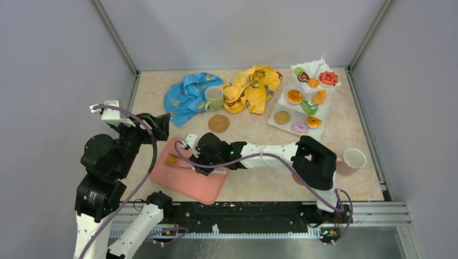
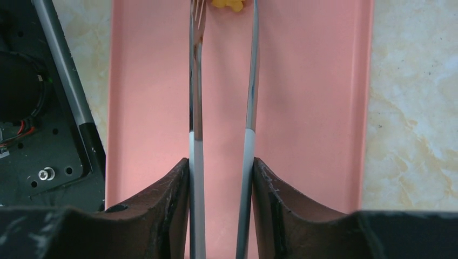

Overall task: Serve the afternoon tea
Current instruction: Pick up the desert from the tray.

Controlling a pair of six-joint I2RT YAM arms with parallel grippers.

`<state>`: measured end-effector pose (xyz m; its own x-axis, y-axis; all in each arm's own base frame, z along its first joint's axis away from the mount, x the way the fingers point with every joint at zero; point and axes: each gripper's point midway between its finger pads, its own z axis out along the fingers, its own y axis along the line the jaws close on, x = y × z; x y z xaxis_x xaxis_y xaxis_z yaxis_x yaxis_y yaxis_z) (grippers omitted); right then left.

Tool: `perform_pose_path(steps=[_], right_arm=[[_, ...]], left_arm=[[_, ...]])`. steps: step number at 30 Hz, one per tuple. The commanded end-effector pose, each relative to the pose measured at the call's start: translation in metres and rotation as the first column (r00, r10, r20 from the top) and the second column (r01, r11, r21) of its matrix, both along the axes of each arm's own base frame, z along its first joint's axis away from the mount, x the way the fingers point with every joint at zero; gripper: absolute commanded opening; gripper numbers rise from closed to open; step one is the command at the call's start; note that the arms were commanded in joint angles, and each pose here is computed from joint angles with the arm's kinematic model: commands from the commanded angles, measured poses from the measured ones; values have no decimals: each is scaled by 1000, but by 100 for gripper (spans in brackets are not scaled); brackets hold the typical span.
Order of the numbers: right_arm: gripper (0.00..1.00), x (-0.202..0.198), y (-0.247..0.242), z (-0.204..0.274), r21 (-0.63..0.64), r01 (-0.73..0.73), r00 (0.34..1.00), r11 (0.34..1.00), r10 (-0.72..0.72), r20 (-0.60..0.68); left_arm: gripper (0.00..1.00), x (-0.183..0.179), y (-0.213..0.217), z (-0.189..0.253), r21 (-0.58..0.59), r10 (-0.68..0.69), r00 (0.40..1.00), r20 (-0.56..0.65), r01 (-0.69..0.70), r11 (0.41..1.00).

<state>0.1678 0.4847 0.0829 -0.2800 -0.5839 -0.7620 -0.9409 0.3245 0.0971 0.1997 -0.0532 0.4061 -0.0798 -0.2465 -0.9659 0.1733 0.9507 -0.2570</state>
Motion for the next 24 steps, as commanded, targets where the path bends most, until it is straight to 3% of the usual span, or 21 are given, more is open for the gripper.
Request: perform_pose_path(steps=[1, 14, 24], right_arm=[[36, 3, 23, 32, 98, -10, 999, 995, 6, 45], [33, -7, -5, 72, 199, 83, 997, 976, -83, -8], [33, -6, -48, 99, 245, 177, 982, 953, -186, 14]], left_arm=[[99, -3, -1, 8, -21, -6, 1000, 30, 7, 1000], [99, -9, -5, 12, -42, -37, 998, 41, 39, 998], [99, -4, -10, -8, -38, -54, 998, 11, 54, 998]])
